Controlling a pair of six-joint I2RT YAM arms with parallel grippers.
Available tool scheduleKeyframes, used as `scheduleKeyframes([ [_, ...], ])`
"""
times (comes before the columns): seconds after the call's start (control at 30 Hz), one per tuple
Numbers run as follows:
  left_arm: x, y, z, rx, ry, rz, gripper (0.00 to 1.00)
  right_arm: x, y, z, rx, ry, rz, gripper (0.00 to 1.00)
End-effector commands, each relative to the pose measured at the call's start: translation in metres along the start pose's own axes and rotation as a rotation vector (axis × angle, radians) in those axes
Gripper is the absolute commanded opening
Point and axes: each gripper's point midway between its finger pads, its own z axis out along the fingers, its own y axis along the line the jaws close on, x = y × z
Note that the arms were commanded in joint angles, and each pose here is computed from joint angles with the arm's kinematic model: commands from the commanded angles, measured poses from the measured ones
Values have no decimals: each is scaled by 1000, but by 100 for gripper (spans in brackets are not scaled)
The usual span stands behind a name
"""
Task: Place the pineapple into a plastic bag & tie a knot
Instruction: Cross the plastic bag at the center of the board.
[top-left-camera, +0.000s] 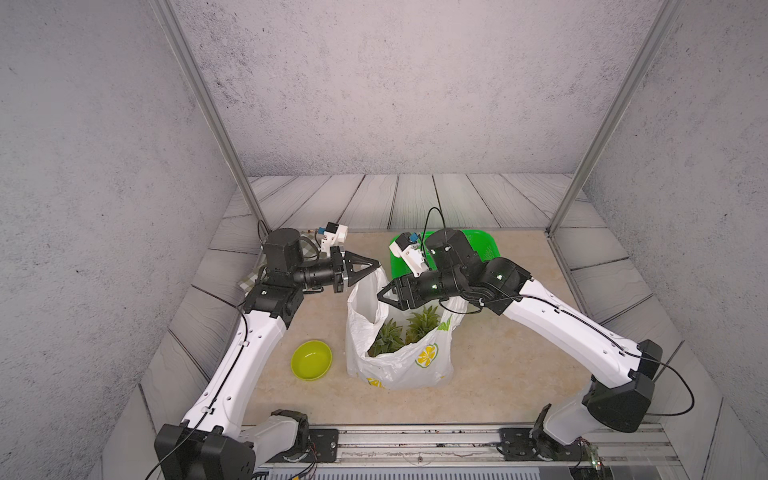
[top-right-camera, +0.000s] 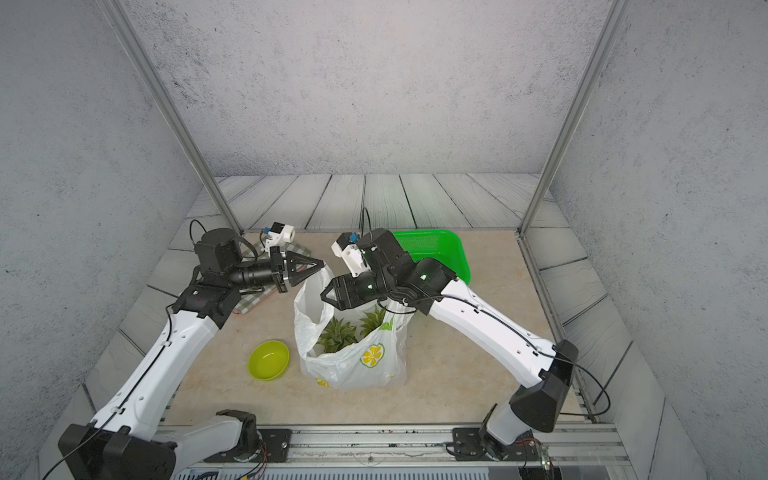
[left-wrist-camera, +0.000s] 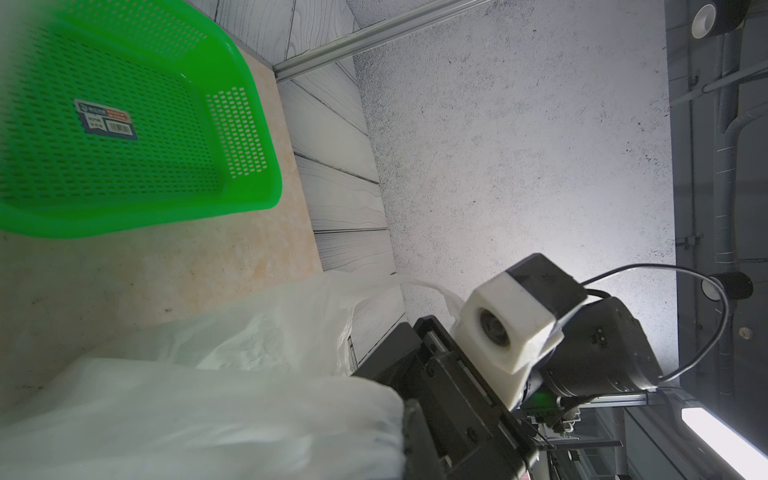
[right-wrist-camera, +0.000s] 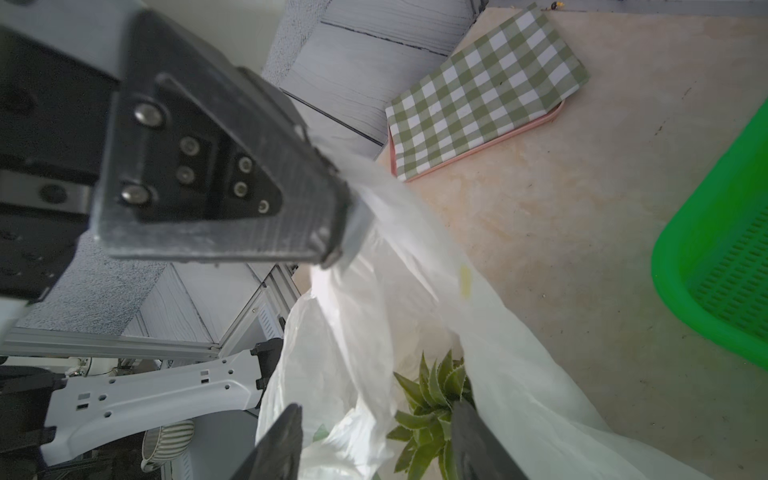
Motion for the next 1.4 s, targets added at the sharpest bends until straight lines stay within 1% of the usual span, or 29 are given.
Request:
scheduleKeyframes([
  [0.0,1,-17,-6,38,-11,75,0,-5,3,3,-14,-12,5,56],
  [0.07,1,-17,-6,38,-13,74,0,-5,3,4,-14,-11,6,48],
  [0.2,3,-17,-7,37,-10,76,0,-9,3,-4,5,-35,-4,23],
  [0.3,4,-13,-7,22,-7,76,1,-16,5,-21,32,-75,-38,13],
  [0.33,5,-13,-7,18,-5,77,6,-18,8,-27,31,-87,-56,10],
  [0.43,12,-10,-10,-13,6,92,28,-24,18,-43,27,-100,-93,2],
  [0.47,16,-10,-13,-32,5,103,34,-26,20,-48,25,-100,-104,0],
  [0.53,22,-11,-19,-59,3,123,39,-28,26,-56,22,-99,-125,0],
  [0.67,30,-15,-35,-110,-33,176,41,-33,36,-72,20,-104,-166,0],
  [0.73,33,-22,-41,-131,-52,251,46,-35,42,-78,5,-101,-185,0],
  [0.8,33,-28,-48,-177,-84,354,54,-38,50,-85,-13,-103,-205,0],
  [0.83,33,-32,-51,-192,-103,417,58,-41,54,-89,-23,-107,-215,0],
  [0.87,31,-35,-55,-206,-128,473,64,-42,59,-92,-35,-105,-225,0],
  [0.9,31,-39,-56,-201,-142,520,69,-43,62,-93,-46,-99,-234,0],
  [0.97,31,-53,-57,-152,-169,626,77,-44,69,-98,-68,-91,-255,0],
  [1.07,33,-67,-58,-91,-198,749,82,-44,74,-99,-84,-67,-274,0],
  [1.17,37,-74,-60,-71,-227,867,86,-40,79,-94,-119,-28,-280,0],
  [1.27,39,-75,-62,-67,-265,960,93,-37,82,-88,-154,-1,-275,0],
  [1.37,38,-78,-57,-21,-266,985,95,-36,86,-85,-179,12,-274,0],
])
